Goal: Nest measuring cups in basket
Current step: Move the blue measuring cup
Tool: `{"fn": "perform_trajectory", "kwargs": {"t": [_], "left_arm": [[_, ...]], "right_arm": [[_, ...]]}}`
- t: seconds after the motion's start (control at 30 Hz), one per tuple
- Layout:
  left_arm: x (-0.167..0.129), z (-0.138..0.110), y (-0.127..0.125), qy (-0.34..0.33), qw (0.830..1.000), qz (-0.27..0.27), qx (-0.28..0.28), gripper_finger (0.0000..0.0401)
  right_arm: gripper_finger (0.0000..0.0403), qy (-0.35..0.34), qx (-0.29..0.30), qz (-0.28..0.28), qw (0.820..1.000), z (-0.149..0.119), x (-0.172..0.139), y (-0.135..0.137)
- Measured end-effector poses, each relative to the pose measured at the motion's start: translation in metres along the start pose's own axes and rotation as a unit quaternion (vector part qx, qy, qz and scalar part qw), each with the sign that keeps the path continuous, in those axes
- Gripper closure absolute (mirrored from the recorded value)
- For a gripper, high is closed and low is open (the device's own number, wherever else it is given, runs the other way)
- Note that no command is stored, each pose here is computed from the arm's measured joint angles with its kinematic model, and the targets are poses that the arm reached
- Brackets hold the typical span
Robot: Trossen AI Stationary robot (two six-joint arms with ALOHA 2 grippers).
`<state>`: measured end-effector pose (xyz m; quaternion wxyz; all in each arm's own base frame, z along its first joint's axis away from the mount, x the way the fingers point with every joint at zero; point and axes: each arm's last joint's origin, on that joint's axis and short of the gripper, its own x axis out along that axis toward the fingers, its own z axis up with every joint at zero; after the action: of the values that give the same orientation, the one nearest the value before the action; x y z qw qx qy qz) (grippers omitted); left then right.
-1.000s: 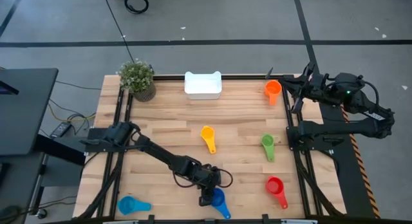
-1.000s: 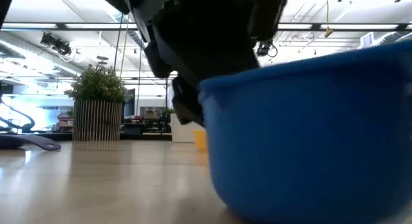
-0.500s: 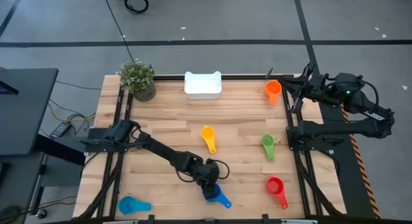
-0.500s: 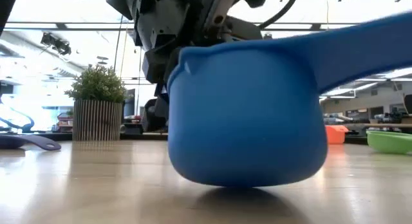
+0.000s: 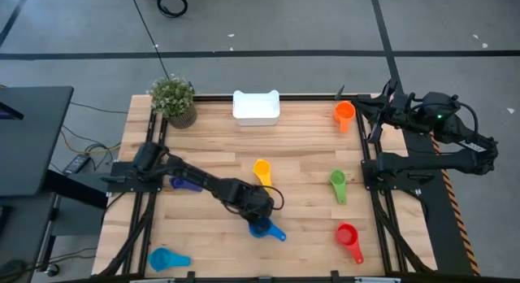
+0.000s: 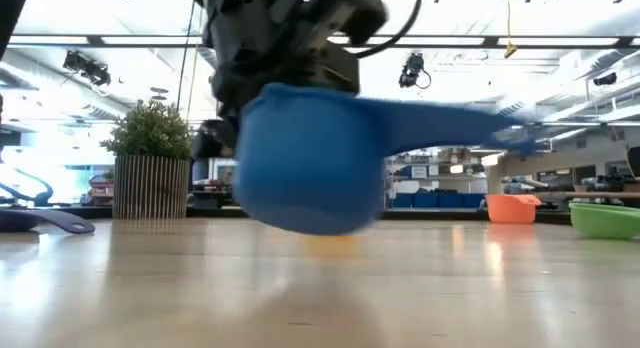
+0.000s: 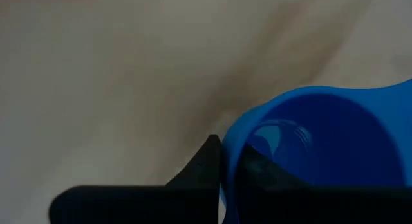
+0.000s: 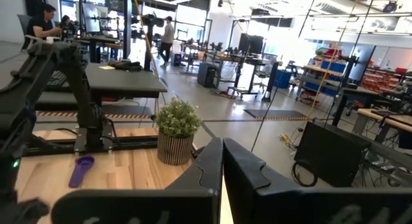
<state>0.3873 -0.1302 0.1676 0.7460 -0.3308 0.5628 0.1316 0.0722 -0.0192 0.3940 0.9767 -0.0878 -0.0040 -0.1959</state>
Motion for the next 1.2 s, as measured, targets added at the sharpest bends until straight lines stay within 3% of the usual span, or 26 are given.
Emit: {"fn": "perform_trajectory", "kwargs": {"t": [0.27, 0.4, 0.57, 1.03, 1.2], "left_arm": [[-0.018, -0.004, 0.022, -0.019, 0.990, 0.137, -0.009, 0.0381], [-0.014, -0.004, 0.028, -0.042, 0.986, 0.158, -0.014, 0.0381], [-0.011, -0.005, 0.030, -0.040, 0.985, 0.165, -0.013, 0.0379], [-0.011, -0.003, 0.032, -0.027, 0.986, 0.162, -0.006, 0.0320], [-0.016, 0.008, 0.032, 0.010, 0.992, 0.125, 0.000, 0.0315]], "right_arm": [[0.0383, 0.000, -0.001, 0.000, 1.000, 0.000, 0.000, 0.000], [0.0383, 0.000, -0.002, 0.000, 1.000, 0.000, 0.000, 0.000], [0.0383, 0.000, -0.003, 0.000, 1.000, 0.000, 0.000, 0.000], [0.0383, 0.000, -0.003, -0.002, 1.000, 0.000, 0.000, 0.000], [0.0383, 0.000, -0.003, -0.001, 1.000, 0.000, 0.000, 0.000]]}}
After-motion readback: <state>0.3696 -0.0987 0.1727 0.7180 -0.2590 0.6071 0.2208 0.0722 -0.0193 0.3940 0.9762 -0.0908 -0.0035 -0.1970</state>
